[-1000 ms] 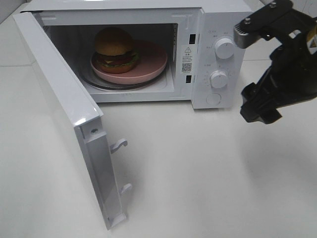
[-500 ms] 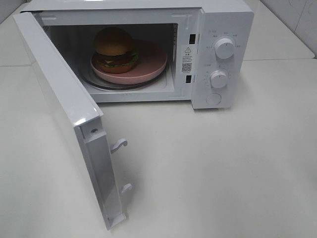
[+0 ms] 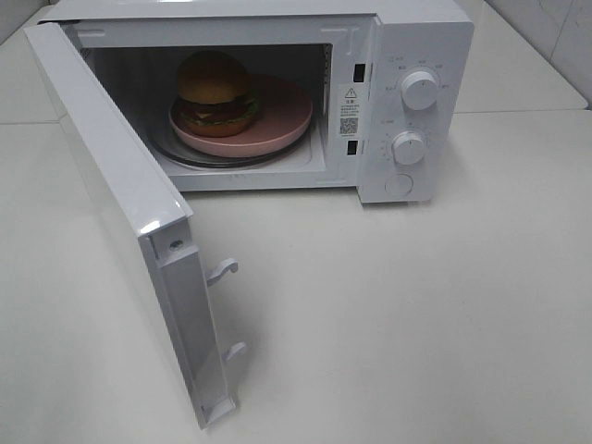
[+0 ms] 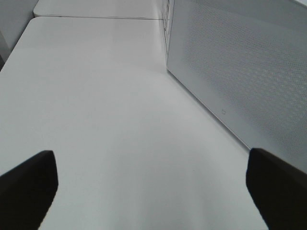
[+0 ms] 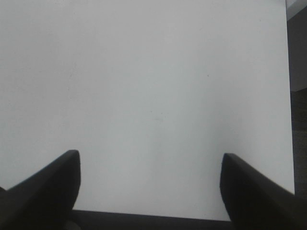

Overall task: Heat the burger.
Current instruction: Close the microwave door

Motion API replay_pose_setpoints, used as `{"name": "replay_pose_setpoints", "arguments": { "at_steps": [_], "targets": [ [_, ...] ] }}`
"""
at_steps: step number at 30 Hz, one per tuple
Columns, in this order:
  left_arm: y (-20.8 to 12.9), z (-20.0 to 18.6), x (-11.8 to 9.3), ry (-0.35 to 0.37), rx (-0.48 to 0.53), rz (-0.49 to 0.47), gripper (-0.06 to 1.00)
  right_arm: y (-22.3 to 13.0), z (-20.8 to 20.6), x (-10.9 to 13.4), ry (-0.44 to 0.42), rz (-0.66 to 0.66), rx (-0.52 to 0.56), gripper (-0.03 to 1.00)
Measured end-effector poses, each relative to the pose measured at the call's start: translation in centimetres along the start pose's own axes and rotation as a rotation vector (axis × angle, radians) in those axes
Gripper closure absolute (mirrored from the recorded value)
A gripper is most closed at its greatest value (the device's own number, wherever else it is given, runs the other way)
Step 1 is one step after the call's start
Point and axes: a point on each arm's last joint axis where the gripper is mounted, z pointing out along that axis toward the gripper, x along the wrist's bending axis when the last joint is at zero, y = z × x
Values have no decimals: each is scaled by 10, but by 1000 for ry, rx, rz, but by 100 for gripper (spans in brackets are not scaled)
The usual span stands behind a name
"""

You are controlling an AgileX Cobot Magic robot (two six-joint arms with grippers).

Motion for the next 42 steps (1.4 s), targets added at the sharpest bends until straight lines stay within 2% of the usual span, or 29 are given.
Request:
{"name": "replay_pose_setpoints", "arguments": {
  "at_steps": [4, 13, 16, 18, 19, 21, 29, 35, 42],
  "targets": [
    [0, 0, 0, 0, 0, 0, -5, -21, -11, -2, -2, 14, -49, 20],
    [0, 0, 0, 0, 0, 0, -5, -43, -20, -4, 4, 33, -144, 20],
    [0, 0, 0, 0, 0, 0, -5, -53, -22, -3, 13, 42, -204, 20],
    [0, 0, 0, 0, 0, 0, -5, -64, -27, -3, 17, 54, -293, 20],
    [0, 0, 0, 0, 0, 0, -5, -64, -27, -3, 17, 54, -293, 20],
    [0, 0, 0, 0, 0, 0, -5, -77, -34, -4, 15, 86, -404, 20],
    [0, 0, 0, 0, 0, 0, -5, -98, -43, -4, -9, 171, -555, 20],
    [0, 0, 0, 0, 0, 0, -5, -103, -47, -4, -31, 196, -582, 20],
    [0, 0, 0, 0, 0, 0, -5, -117, -42, -1, -37, 216, -519, 21]
  ]
}}
